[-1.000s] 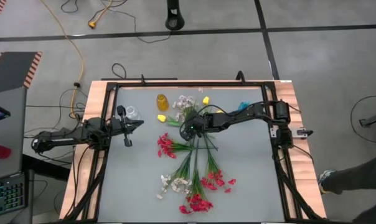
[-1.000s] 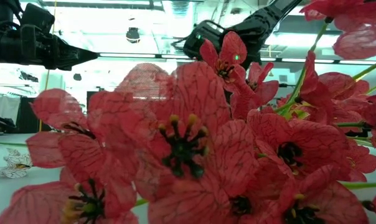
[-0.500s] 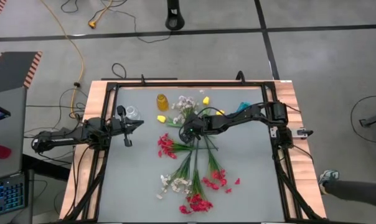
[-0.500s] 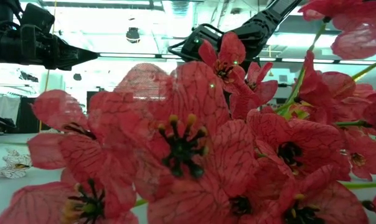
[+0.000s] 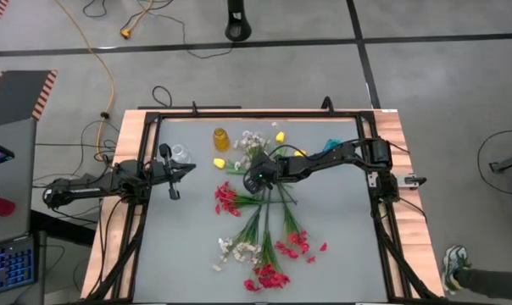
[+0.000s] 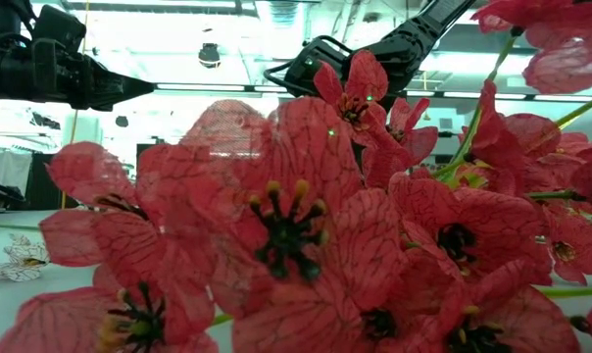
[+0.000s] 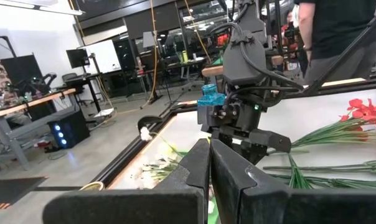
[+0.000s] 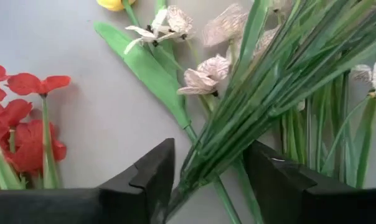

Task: Sort flowers into vase by color
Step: Put the top left white flowers into the blue vase

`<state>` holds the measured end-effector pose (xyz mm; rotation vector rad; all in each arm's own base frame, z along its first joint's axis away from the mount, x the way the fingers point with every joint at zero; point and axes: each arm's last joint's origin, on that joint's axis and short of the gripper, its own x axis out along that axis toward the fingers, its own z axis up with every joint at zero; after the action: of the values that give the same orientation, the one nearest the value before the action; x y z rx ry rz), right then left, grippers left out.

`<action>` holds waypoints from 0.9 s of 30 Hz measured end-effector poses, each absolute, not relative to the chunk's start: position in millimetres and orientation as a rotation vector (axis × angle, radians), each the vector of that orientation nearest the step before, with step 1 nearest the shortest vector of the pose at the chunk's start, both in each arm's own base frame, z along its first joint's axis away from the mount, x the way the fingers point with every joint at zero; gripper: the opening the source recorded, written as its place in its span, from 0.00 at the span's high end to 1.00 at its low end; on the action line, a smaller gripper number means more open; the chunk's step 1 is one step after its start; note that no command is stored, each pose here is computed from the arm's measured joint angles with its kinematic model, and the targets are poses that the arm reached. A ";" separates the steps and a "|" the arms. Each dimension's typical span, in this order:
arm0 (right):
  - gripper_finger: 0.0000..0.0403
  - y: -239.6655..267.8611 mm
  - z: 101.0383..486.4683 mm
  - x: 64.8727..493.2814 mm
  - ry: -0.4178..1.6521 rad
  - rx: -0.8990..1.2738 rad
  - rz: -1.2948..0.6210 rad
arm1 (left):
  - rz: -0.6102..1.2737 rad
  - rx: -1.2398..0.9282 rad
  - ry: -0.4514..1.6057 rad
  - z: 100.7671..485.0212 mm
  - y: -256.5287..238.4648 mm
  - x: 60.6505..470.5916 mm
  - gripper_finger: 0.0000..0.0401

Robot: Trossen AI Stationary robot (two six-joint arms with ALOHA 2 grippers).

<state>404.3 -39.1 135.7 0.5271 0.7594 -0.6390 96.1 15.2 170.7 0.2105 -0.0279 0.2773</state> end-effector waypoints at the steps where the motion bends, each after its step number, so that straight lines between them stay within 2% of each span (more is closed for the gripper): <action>1: 0.53 -39.1 135.7 404.3 0.759 0.527 -0.639 | 0.277 0.210 -0.028 170.7 15.2 96.1 1.00; 9: 0.76 -38.9 136.0 404.5 0.757 0.528 -0.638 | 0.277 0.210 -0.028 170.7 15.2 96.1 1.00; 14: 0.86 -38.3 136.3 404.5 0.757 0.528 -0.635 | 0.277 0.210 -0.029 170.8 15.2 96.1 1.00; 21: 0.88 -37.9 149.2 400.5 0.751 0.527 -0.630 | 0.277 0.210 -0.028 170.7 15.2 96.1 1.00; 27: 0.88 -37.7 175.7 393.2 0.719 0.524 -0.616 | 0.277 0.210 -0.028 170.6 15.2 96.1 1.00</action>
<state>393.2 -37.7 175.7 0.5235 0.7192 -0.6159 96.1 15.2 170.6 0.2105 -0.0276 0.2769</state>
